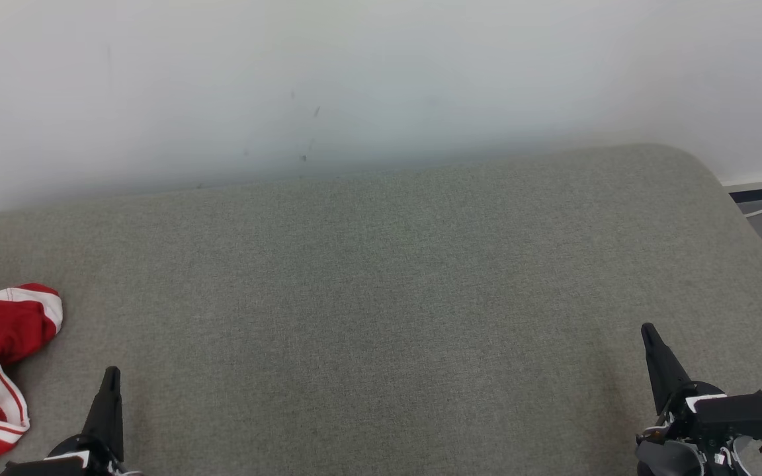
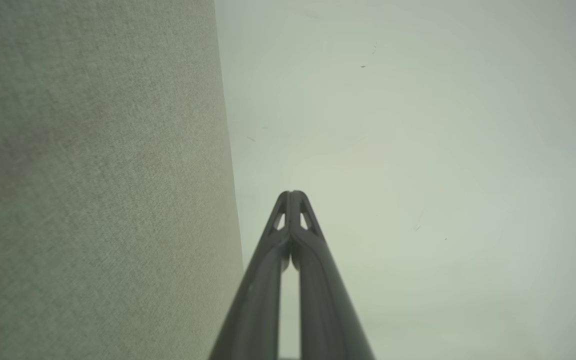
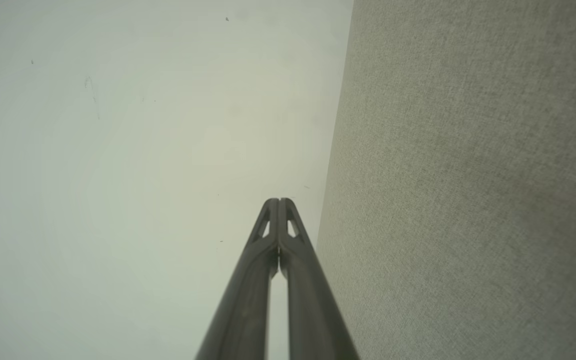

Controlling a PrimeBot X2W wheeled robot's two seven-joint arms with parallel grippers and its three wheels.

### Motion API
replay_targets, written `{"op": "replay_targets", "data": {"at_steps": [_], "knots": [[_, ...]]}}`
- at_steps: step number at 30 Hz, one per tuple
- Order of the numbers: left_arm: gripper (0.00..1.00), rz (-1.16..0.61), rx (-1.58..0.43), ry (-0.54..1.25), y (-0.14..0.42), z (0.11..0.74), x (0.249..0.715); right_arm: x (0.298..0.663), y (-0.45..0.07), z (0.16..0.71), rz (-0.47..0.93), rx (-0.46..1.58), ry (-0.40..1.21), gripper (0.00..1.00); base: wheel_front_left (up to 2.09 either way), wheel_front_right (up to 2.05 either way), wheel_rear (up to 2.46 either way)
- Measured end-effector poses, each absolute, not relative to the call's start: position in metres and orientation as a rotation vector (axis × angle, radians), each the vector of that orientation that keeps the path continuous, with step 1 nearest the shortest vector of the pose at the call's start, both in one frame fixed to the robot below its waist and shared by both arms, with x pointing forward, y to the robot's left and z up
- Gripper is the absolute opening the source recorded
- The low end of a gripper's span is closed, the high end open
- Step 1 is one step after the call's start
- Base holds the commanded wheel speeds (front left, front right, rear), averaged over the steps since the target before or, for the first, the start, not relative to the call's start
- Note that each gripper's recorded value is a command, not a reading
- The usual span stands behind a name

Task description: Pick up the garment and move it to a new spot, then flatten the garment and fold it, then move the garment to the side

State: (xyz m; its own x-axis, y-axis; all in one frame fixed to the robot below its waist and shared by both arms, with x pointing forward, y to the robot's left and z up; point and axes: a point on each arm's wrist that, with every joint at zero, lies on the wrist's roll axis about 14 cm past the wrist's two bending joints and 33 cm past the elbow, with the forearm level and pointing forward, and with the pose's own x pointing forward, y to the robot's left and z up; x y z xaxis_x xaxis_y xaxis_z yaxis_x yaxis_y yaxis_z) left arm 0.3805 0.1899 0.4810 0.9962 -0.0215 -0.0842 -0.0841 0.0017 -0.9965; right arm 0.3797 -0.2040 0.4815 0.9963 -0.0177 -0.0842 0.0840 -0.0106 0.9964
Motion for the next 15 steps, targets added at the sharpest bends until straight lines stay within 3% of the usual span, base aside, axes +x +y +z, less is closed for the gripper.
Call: {"op": "replay_targets", "data": {"at_steps": [7,8,9,10,15], "knots": [[0.00,0.049,-1.569,0.083,0.190,0.481,0.380,0.380,-0.204,0.482,-0.080,1.580,0.052,0.00,0.00,0.00,0.00],[1.00,0.049,-1.569,0.083,0.190,0.481,0.380,0.380,-0.204,0.481,-0.080,1.580,0.052,1.00,0.00,0.00,0.00],[0.00,0.055,-1.570,0.090,0.189,0.479,0.380,0.379,-0.203,0.479,-0.086,1.581,0.059,0.00,0.00,0.00,0.00],[1.00,0.067,-1.574,0.102,0.188,0.474,0.378,0.376,-0.203,0.473,-0.100,1.584,0.072,1.00,0.00,0.00,0.00],[1.00,0.131,-1.587,0.167,0.183,0.447,0.362,0.359,-0.199,0.444,-0.177,1.595,0.142,1.00,0.00,0.00,0.00]]}}
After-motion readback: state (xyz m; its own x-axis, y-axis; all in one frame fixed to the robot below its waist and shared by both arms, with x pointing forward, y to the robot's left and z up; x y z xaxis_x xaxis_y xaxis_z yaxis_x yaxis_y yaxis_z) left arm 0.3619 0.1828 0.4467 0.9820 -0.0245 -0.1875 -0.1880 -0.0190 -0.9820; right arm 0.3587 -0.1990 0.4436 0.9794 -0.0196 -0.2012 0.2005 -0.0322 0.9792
